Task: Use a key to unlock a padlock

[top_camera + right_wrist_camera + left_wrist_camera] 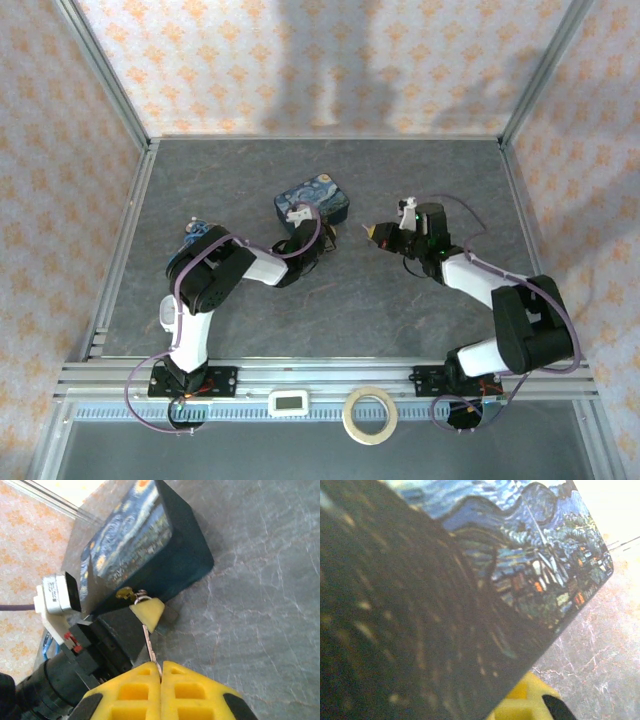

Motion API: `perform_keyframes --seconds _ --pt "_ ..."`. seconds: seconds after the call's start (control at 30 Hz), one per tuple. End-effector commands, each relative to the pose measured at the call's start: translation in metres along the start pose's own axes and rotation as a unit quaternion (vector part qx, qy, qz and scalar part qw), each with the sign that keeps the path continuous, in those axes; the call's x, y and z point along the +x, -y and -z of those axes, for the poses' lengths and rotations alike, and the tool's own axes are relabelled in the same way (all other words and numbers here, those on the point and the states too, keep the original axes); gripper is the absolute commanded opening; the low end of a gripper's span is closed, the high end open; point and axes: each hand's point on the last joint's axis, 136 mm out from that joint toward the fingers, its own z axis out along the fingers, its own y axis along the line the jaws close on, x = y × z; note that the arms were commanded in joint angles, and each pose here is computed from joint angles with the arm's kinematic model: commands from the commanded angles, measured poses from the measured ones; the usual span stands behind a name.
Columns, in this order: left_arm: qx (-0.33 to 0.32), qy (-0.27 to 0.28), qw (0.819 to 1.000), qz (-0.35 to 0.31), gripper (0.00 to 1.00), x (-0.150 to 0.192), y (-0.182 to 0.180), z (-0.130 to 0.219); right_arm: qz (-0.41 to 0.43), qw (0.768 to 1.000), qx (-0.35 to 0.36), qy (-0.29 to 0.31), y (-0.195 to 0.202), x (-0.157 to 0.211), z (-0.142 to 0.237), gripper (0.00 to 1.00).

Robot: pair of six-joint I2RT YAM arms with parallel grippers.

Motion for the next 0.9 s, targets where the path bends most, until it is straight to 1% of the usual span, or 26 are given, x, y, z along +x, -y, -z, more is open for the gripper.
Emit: perform_keyframes --seconds 0.0,0.17,0.3,0.4,0.57,0.67,0.73,0.87 --pt "0.003 -0.031 0.999 0.025 0.00 0.005 -0.014 0.009 -0.008 1.000 -0.023 -0.004 -0.004 0.005 -0.003 0.00" --pt "0.075 -0.049 0.992 0.090 0.00 -0.003 0.003 0.023 -0.031 0.998 -0.051 -0.023 -0.004 0.018 -0.008 0.00" --pt "0.137 -0.057 0.978 0.148 0.00 -0.011 0.017 0.036 -0.055 0.994 -0.090 -0.032 -0.012 0.024 -0.011 0.00" --pt "0.171 -0.062 0.967 0.180 0.00 -0.016 0.025 0.044 -0.068 0.990 -0.117 -0.041 -0.018 0.028 -0.014 0.00" --pt "0.217 -0.068 0.951 0.209 0.00 -0.021 0.041 0.054 -0.078 0.985 -0.148 -0.051 -0.028 0.035 -0.021 0.00" --pt "0.226 -0.070 0.948 0.214 0.00 -0.023 0.045 0.056 -0.080 0.983 -0.159 -0.050 -0.034 0.035 -0.025 0.00" --pt "0.241 -0.061 0.945 0.214 0.00 -0.032 0.055 0.063 -0.083 0.981 -0.167 -0.051 -0.036 0.034 -0.027 0.00" --pt "0.249 -0.056 0.943 0.214 0.00 -0.037 0.060 0.067 -0.091 0.978 -0.178 -0.056 -0.040 0.036 -0.033 0.00"
